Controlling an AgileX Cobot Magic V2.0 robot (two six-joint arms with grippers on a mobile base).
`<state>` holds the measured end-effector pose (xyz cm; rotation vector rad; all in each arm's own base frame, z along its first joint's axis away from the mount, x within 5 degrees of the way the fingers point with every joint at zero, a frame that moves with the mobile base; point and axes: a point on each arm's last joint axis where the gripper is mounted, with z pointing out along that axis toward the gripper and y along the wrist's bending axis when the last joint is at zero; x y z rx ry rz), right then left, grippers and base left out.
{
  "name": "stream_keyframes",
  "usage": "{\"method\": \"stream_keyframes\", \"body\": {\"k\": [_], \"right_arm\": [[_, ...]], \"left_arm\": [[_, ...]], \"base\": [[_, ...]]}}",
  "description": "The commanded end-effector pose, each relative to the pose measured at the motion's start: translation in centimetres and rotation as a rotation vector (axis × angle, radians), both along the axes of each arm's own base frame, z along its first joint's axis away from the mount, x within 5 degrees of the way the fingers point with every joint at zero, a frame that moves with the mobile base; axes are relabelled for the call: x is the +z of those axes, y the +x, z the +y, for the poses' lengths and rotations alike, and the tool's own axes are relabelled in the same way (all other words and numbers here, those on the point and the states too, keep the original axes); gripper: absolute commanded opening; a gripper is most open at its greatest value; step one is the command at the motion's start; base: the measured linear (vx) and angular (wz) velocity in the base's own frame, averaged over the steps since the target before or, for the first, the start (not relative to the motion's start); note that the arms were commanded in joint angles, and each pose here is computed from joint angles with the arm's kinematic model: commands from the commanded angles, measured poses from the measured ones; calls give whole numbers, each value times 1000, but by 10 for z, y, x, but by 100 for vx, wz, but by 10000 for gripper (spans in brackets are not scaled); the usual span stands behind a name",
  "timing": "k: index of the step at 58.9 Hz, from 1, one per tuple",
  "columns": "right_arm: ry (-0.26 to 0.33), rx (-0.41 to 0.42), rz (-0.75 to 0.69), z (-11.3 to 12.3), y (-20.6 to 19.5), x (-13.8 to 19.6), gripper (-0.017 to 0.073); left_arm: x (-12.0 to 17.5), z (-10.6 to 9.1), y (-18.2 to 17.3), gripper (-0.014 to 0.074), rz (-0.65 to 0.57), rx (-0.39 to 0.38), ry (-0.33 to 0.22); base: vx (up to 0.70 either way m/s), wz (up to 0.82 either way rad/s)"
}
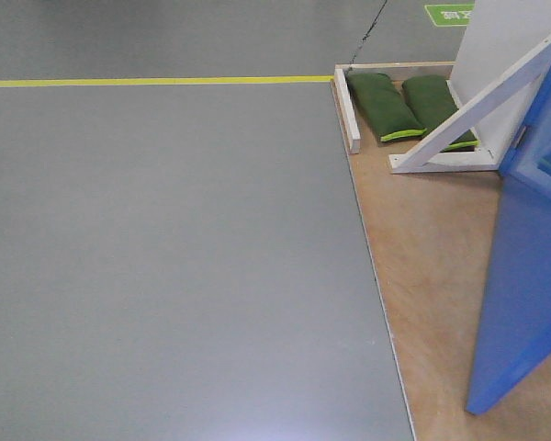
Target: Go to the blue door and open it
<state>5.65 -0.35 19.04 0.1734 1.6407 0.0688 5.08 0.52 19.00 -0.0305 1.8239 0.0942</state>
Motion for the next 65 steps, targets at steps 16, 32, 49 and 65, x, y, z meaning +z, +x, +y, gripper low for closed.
{"method": "stream_keyframes", "body": {"k": [16, 32, 49, 65], "right_arm": [[-23, 21, -108, 1, -1, 12, 8], [-23, 21, -108, 1, -1, 12, 8], [-23, 18, -108, 1, -1, 12, 8], [-23, 18, -106, 1, -1, 11, 8]], "left_arm": [[18, -1, -1, 73, -127, -12, -1], [18, -1, -1, 73, -127, -12, -1], [18, -1, -1, 73, -125, -11, -1], [18, -1, -1, 73, -125, -11, -1]], "base": [[31, -1], [22, 2], [10, 1], [3, -1]]}}
